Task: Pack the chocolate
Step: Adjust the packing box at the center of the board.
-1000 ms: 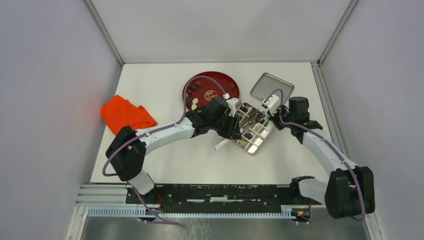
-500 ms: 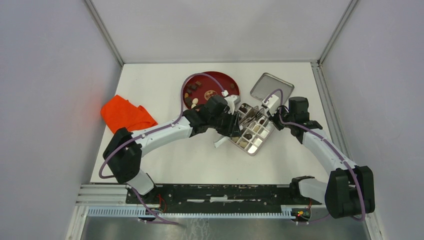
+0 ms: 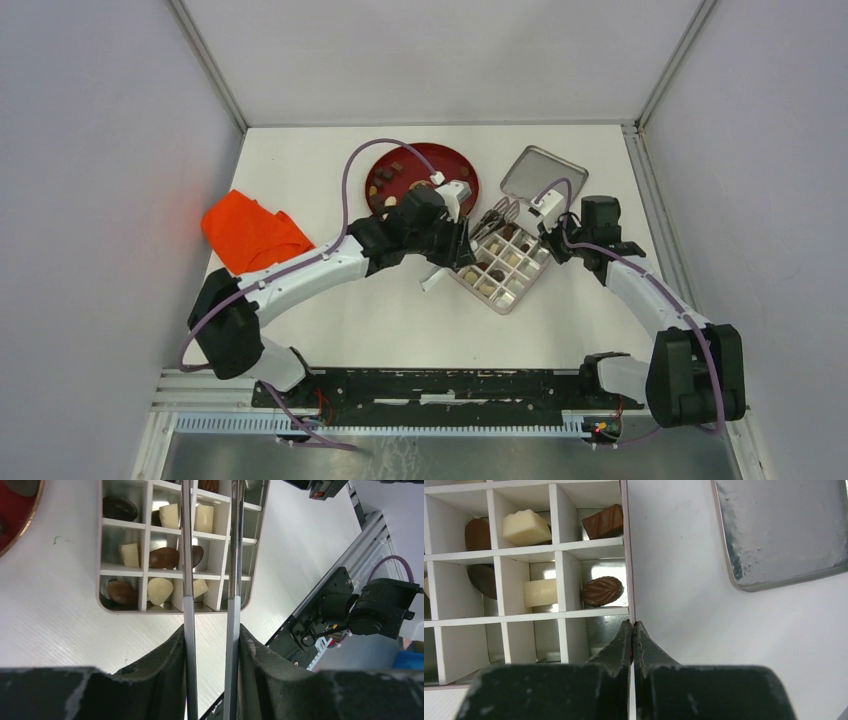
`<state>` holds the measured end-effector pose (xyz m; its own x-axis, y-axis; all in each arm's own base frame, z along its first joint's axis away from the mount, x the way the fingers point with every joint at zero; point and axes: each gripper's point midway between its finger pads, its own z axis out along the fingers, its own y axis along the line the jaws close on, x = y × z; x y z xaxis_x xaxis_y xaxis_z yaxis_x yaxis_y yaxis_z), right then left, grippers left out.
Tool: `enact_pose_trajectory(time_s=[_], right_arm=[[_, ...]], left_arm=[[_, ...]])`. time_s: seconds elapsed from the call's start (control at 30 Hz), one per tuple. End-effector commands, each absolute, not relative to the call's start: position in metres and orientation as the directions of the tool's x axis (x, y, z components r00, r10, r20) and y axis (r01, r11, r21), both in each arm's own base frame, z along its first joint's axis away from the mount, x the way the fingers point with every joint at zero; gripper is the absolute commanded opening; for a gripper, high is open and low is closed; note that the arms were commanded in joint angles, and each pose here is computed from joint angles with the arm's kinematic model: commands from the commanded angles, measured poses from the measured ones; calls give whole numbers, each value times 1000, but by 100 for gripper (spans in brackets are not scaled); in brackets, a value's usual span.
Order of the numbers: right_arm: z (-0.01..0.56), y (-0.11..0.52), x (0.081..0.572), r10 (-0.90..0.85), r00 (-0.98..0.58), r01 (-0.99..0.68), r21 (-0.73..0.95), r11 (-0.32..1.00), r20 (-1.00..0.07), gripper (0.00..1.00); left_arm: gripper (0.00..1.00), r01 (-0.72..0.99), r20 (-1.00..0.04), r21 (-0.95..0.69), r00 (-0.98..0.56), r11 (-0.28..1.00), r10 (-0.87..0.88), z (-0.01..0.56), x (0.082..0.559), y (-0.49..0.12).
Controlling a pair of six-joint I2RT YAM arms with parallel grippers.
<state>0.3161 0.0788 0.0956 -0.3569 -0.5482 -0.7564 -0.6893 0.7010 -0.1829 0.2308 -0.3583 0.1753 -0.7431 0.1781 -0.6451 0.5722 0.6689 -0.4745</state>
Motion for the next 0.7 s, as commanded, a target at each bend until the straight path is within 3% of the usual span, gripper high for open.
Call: enact_pose_trajectory(time_s=[0.0,0.37,0.67], right_arm=[[102,82,329,-486,-340,-662,-161,732,-805,0],[65,83,319,-441,-479,-662,-17,749,-759,5],[67,90,316,-439,-483,-695,27,718,-757,39]], left_arm=[[42,558,-700,-443,-704,702,118,202,242,-341],[42,432,-672,-381,-737,817,76,191,295,-266],[42,372,-638,-357,-767,857,67,173,337,-231]])
